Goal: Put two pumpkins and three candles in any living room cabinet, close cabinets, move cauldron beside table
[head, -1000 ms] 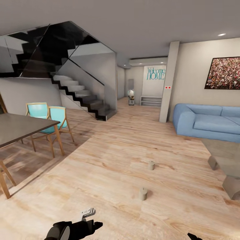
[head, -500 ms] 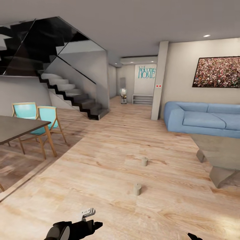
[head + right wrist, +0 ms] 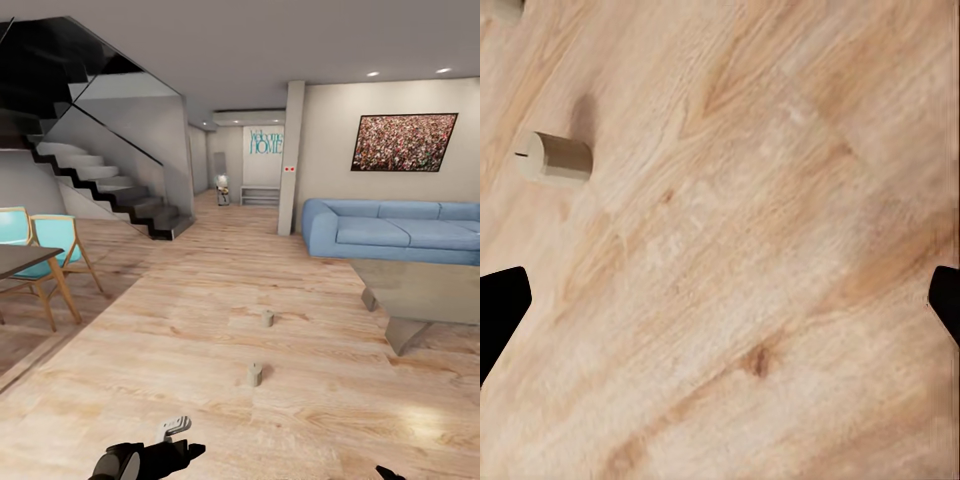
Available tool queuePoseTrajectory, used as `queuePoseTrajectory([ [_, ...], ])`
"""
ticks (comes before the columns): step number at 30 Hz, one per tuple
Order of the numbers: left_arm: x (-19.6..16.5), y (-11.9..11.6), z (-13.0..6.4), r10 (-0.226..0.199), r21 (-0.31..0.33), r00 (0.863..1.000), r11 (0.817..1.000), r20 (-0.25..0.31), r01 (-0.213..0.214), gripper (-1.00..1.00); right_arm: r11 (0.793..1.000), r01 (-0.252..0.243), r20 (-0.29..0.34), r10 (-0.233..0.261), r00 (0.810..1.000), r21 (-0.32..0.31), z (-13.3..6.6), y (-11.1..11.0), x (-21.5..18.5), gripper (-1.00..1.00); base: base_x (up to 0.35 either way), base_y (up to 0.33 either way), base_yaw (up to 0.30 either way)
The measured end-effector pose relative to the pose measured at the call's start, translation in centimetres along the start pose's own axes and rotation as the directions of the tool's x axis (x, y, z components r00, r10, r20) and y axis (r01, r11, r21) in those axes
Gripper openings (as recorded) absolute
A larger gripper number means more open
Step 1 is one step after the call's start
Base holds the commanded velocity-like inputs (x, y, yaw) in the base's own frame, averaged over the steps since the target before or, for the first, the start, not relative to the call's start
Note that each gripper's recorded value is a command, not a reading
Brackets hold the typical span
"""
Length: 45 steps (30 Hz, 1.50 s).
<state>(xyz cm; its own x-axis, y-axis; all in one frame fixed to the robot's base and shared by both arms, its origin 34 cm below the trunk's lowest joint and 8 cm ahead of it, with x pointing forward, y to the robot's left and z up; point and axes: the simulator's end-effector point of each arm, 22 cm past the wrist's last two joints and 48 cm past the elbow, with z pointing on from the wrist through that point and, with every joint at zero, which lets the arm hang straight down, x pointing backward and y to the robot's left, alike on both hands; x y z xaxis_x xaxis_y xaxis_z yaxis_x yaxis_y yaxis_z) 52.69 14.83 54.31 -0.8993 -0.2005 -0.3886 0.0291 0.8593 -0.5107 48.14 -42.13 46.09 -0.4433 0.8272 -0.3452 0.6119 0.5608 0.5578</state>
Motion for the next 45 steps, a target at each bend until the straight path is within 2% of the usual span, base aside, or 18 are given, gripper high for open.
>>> queuePoseTrajectory([
  [29, 0.9, 0.4, 0.6, -0.012, -0.005, 1.0, 1.0, -0.023, 0.012, 1.0, 0.999, 0.01, -0.001, -0.01, 1.0, 0.047, -0.1, -2.1, 0.5, 1.0, 0.002, 0.0, -0.25],
  [45, 1.4, 0.7, 0.9, -0.018, -0.009, 0.999, 1.0, -0.037, 0.017, 1.0, 0.998, 0.011, -0.01, -0.01, 1.0, 0.066, -0.2, -3.1, 0.9, 1.0, 0.203, -0.154, -0.238],
])
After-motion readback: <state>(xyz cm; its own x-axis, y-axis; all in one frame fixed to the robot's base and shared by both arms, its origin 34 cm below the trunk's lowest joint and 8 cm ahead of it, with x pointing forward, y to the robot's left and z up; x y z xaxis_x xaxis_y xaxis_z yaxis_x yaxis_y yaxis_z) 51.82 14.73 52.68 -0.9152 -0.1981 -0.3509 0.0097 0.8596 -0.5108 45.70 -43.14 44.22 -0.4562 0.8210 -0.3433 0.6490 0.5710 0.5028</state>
